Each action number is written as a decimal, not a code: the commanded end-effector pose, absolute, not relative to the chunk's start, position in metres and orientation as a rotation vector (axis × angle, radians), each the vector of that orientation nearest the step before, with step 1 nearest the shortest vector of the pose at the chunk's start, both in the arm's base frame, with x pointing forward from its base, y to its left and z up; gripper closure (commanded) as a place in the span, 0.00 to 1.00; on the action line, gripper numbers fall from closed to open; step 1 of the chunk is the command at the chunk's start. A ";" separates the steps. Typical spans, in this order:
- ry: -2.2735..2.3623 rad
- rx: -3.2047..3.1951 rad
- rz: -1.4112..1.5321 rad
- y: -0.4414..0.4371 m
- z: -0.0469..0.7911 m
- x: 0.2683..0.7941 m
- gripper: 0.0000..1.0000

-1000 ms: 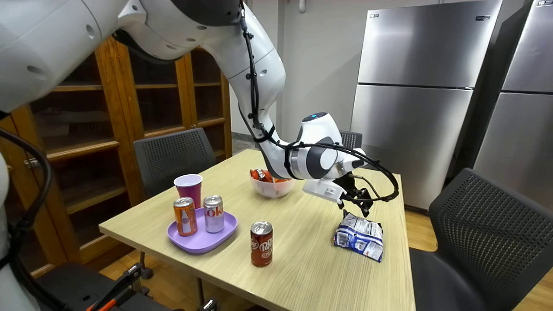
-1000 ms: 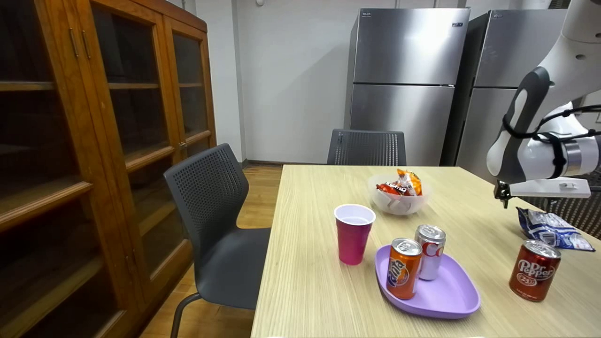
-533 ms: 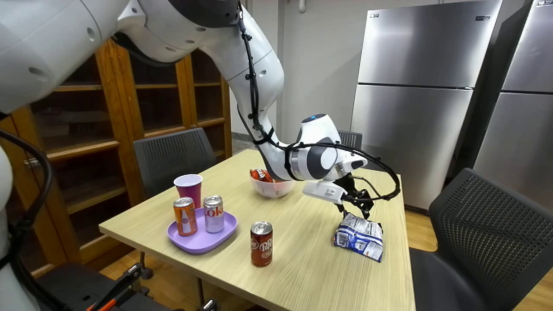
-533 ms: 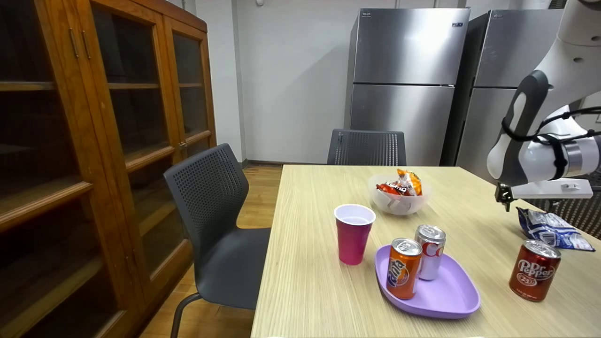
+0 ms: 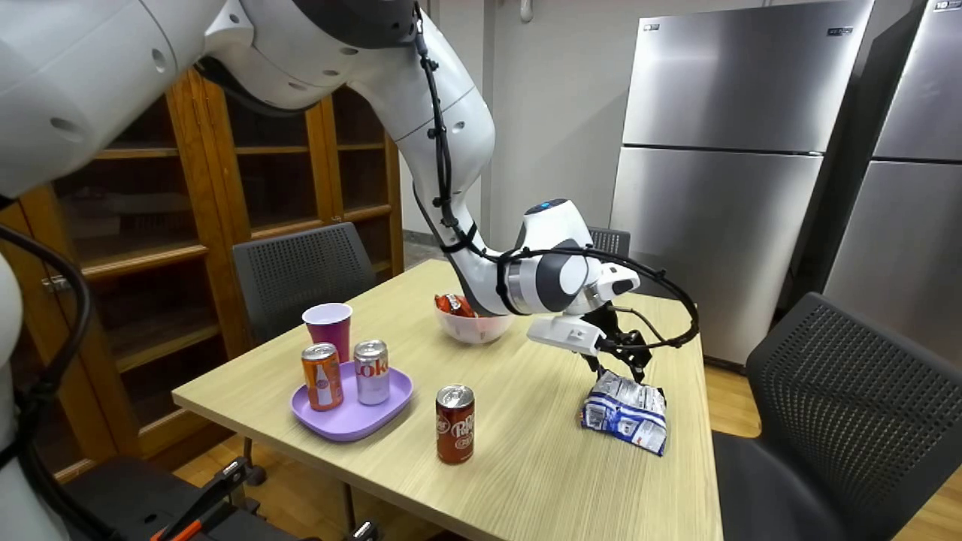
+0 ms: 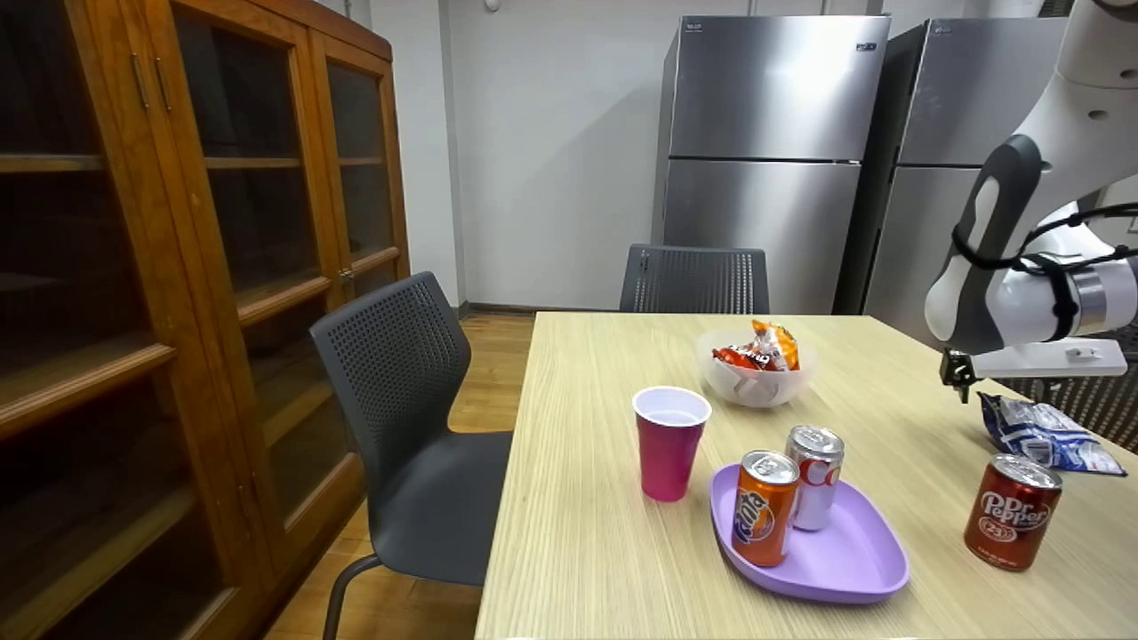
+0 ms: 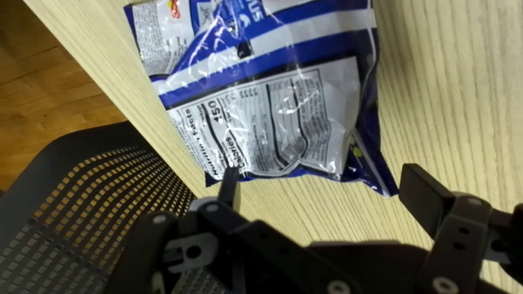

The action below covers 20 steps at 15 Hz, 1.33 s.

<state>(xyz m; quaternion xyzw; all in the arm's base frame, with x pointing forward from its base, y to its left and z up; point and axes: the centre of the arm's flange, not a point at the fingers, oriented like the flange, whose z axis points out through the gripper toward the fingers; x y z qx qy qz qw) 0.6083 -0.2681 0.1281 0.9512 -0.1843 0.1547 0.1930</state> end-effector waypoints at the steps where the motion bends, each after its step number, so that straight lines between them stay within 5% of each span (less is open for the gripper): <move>1: -0.518 2.657 0.405 -0.265 0.133 0.611 0.19; 11: -0.497 2.642 0.384 -0.261 0.135 0.615 0.95; 20: -0.503 2.634 0.355 -0.259 0.136 0.616 1.00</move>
